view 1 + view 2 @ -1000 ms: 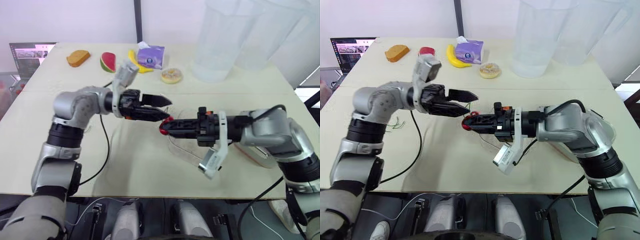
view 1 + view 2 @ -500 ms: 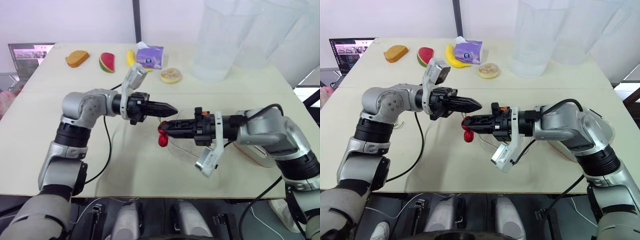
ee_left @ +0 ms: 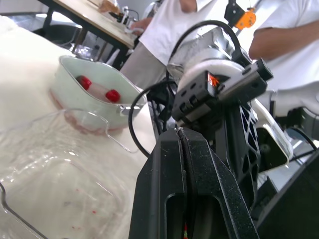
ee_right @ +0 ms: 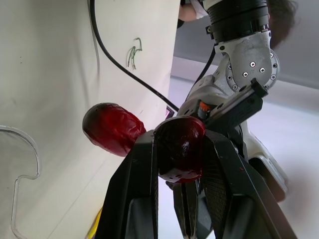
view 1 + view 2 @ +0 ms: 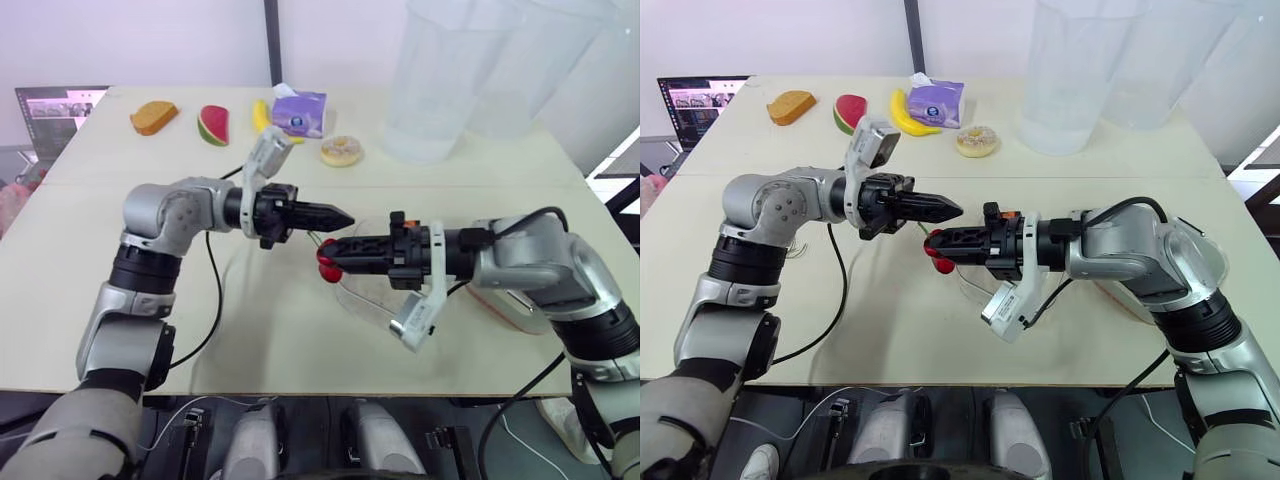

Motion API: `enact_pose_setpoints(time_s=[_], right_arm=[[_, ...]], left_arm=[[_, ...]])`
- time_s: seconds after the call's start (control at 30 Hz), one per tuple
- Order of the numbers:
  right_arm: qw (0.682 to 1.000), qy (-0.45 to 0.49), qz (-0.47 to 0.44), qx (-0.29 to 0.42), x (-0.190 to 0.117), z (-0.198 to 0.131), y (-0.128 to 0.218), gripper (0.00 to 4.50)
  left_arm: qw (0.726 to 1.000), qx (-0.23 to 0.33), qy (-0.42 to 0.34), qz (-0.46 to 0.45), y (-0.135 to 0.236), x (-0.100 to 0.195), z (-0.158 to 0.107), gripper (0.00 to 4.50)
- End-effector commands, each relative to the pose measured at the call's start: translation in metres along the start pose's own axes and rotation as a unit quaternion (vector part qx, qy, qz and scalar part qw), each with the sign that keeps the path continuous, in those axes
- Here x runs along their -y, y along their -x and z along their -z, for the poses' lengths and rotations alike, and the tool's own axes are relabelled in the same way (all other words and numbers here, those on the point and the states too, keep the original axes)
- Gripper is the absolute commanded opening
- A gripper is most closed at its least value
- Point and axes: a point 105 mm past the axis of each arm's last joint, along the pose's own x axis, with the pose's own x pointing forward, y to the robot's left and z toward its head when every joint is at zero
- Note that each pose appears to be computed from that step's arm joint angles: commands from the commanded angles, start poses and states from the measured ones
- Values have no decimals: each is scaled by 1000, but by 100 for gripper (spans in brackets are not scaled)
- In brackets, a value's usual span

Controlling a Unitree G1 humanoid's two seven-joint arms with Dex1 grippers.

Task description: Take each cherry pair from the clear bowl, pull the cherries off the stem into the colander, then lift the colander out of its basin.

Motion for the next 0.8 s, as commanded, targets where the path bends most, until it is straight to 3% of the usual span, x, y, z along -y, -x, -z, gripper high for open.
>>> enact_pose_setpoints(time_s=[0.03,0.23,0.33,0.47,0.8], right_arm=[[1000,-3,16,-12,8,3,4,82],[996,-40,61,-48,23,14,11,82],[993,-57,92,-53,34,16,17,82],[991,-54,111,-55,45,16,20,82],[995,-20,84,-46,39,11,19,82]], left_arm=[[999,54,-6,5,5,6,-29,5],[994,109,17,-23,23,-2,-46,5],[992,117,36,-25,31,-4,-43,88],[993,103,43,-27,36,-7,-33,268],[992,105,64,2,26,-4,-31,268]])
